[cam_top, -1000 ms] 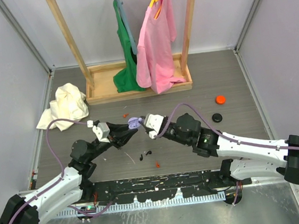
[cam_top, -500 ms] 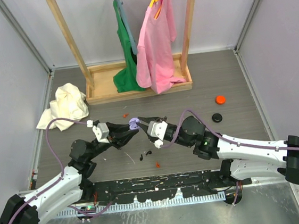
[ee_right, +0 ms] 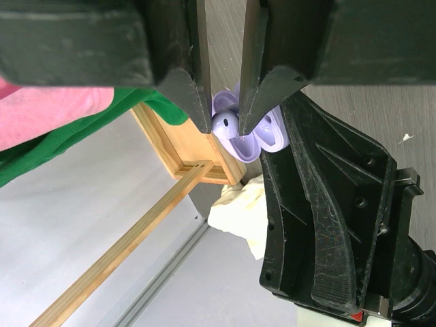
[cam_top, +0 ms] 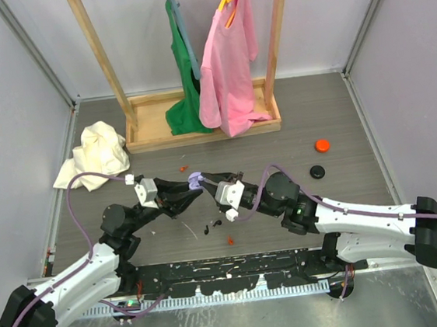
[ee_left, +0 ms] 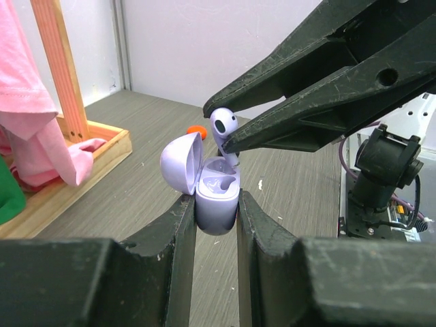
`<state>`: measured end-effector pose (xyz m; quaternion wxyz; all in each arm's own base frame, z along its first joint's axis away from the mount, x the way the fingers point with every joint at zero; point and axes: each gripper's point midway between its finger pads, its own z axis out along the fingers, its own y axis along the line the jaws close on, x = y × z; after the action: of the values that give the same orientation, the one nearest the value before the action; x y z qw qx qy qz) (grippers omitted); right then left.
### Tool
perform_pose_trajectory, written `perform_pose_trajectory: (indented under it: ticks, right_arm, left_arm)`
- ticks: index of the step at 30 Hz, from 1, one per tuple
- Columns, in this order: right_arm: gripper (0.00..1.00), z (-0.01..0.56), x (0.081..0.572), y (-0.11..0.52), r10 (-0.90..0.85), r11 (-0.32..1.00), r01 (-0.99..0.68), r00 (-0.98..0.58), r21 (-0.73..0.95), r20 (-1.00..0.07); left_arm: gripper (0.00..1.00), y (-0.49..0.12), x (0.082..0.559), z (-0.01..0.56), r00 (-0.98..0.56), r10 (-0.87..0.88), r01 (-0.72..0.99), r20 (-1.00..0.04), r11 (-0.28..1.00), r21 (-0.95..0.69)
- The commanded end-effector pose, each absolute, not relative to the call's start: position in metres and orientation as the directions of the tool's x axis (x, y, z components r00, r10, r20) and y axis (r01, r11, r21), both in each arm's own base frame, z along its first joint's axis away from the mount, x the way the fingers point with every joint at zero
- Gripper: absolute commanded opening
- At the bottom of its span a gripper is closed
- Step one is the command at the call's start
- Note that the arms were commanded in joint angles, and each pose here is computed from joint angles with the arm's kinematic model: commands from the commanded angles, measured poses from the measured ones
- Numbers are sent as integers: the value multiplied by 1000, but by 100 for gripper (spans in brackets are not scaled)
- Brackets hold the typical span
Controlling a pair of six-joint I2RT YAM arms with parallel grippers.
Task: Insert the wireless bluetooth earbuds into the charging case
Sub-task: Place the earbud in the charging case.
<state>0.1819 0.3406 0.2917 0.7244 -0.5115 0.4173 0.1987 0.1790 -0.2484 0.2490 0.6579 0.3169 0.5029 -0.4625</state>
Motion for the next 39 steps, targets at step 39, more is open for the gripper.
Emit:
perform_pose_trajectory:
  ticks: [39]
  right_arm:
    - [30, 303, 159, 345, -18, 370, -744, 594, -557, -805]
  left_arm:
    - [0, -240, 175, 303, 142, -433, 925, -890, 378, -37]
